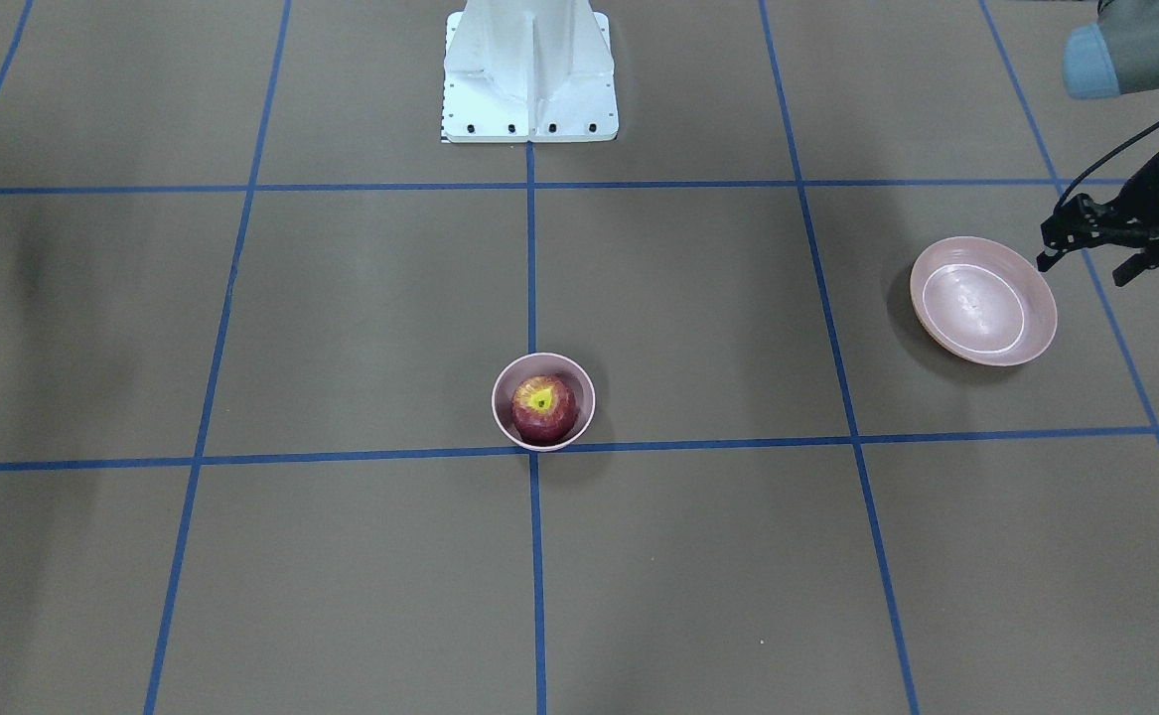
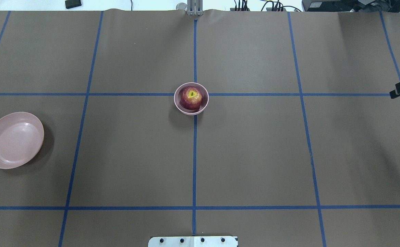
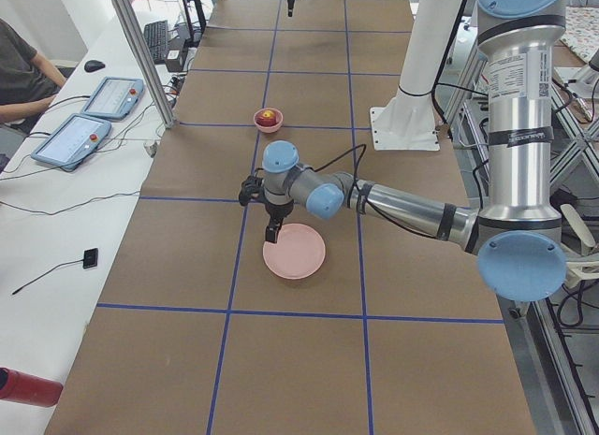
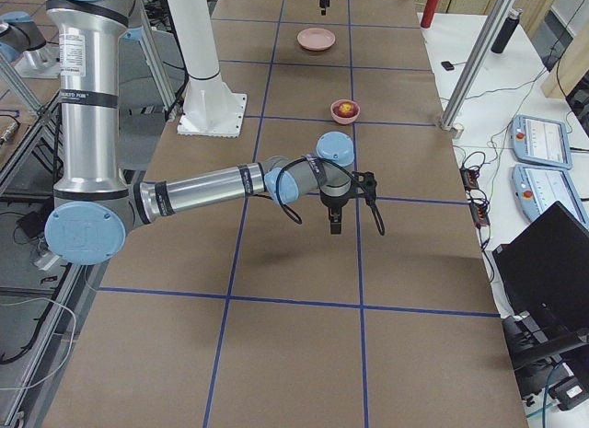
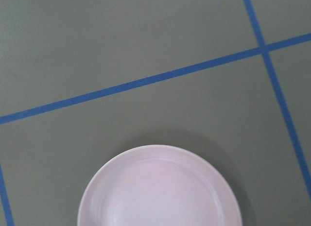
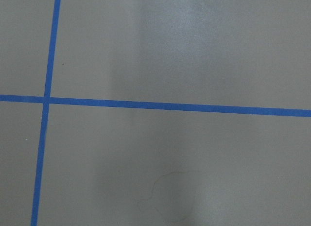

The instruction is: Move apple from plate to bowl

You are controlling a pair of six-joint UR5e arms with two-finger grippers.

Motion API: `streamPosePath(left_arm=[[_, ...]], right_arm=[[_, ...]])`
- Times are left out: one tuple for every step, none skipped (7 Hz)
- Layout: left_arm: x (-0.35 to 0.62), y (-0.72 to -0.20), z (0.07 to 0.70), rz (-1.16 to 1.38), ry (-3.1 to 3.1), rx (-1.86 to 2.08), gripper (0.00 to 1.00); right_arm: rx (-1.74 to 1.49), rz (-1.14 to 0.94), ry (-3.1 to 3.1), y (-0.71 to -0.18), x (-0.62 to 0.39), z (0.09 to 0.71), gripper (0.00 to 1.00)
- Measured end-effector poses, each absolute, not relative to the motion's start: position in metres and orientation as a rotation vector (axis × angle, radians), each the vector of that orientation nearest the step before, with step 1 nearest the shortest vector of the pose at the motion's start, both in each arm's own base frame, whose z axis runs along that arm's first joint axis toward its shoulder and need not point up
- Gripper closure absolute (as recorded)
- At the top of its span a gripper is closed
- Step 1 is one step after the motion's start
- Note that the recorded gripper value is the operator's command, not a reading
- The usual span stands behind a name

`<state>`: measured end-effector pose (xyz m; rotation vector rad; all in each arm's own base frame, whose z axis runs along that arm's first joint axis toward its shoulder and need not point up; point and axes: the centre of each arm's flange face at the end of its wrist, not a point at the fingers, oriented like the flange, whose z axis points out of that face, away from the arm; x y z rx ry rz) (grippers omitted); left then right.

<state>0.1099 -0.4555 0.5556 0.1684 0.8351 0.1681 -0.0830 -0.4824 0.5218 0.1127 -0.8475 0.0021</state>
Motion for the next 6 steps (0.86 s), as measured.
streamPosePath(left_arm=[[0.101, -0.455, 0.564, 0.163, 0.839, 0.169, 0.02], [0.095, -0.456, 0.563, 0.157, 0.842, 0.177, 0.02], [0.094, -0.457, 0.560, 0.151, 0.841, 0.179, 0.02], [0.092, -0.460, 0.557, 0.142, 0.837, 0.170, 0.02], [0.087, -0.461, 0.553, 0.134, 0.831, 0.159, 0.02], [0.083, -0.460, 0.549, 0.148, 0.821, 0.156, 0.02]], right_arm=[[0.106, -0.005, -0.843, -0.479, -0.083, 0.528, 0.00], [0.101, -0.022, -0.836, -0.476, -0.082, 0.536, 0.00], [0.097, -0.035, -0.831, -0.474, -0.082, 0.542, 0.00], [0.094, -0.041, -0.828, -0.475, -0.083, 0.546, 0.00], [0.093, -0.044, -0.826, -0.476, -0.084, 0.547, 0.00], [0.093, -0.047, -0.825, -0.477, -0.086, 0.547, 0.00]])
